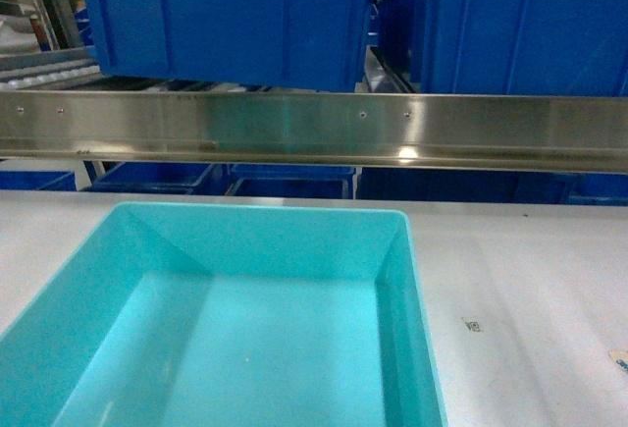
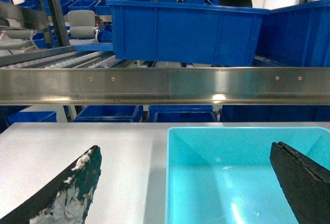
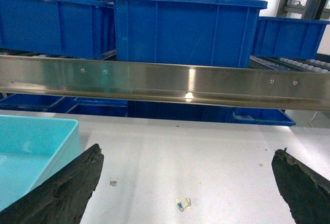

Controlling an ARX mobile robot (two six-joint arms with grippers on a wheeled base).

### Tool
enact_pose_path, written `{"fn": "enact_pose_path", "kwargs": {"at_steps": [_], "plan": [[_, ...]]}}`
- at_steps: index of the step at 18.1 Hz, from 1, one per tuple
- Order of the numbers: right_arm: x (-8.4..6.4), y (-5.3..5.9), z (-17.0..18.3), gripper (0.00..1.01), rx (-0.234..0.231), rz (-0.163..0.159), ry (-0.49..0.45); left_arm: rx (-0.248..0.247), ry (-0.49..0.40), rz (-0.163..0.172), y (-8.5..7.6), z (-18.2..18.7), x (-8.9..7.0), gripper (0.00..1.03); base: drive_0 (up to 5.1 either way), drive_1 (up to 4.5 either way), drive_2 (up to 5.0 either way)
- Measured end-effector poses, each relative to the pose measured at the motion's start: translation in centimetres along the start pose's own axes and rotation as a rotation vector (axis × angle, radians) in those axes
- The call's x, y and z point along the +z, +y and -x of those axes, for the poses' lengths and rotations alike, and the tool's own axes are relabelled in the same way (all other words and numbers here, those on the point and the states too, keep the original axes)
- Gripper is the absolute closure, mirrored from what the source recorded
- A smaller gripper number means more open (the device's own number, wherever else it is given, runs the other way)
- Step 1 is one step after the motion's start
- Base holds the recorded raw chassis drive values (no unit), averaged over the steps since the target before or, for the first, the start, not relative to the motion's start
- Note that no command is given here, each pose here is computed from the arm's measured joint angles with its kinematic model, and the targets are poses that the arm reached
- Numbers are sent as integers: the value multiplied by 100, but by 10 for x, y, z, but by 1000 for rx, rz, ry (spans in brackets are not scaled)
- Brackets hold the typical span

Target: Organize blue bins on left shelf correctly

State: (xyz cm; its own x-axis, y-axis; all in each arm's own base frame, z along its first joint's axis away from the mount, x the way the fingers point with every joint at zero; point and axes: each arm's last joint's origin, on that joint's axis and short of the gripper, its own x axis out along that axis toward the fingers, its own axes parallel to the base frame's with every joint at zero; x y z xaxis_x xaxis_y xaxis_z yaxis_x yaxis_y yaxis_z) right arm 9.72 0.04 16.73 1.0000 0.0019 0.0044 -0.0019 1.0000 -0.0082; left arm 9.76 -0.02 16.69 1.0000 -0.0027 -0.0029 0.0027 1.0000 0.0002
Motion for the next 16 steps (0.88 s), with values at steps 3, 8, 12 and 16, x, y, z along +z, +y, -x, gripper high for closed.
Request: {"fn": "enact_pose_path", "kwargs": {"at_steps": [3, 8, 12, 16], "plan": [[0, 0, 0, 3, 0, 0, 0, 0, 0, 0, 0, 0, 0, 5, 0, 0, 0], [0, 0, 0, 3, 0, 0, 0, 0, 0, 0, 0, 0, 0, 5, 0, 0, 0], [-2, 5, -12, 3, 37, -20, 181, 12, 37, 19, 0, -22, 2, 5, 0, 0, 0], [17, 20, -28, 3, 139, -38, 225, 89, 134, -3, 12, -45, -7, 5, 0, 0, 0]]}}
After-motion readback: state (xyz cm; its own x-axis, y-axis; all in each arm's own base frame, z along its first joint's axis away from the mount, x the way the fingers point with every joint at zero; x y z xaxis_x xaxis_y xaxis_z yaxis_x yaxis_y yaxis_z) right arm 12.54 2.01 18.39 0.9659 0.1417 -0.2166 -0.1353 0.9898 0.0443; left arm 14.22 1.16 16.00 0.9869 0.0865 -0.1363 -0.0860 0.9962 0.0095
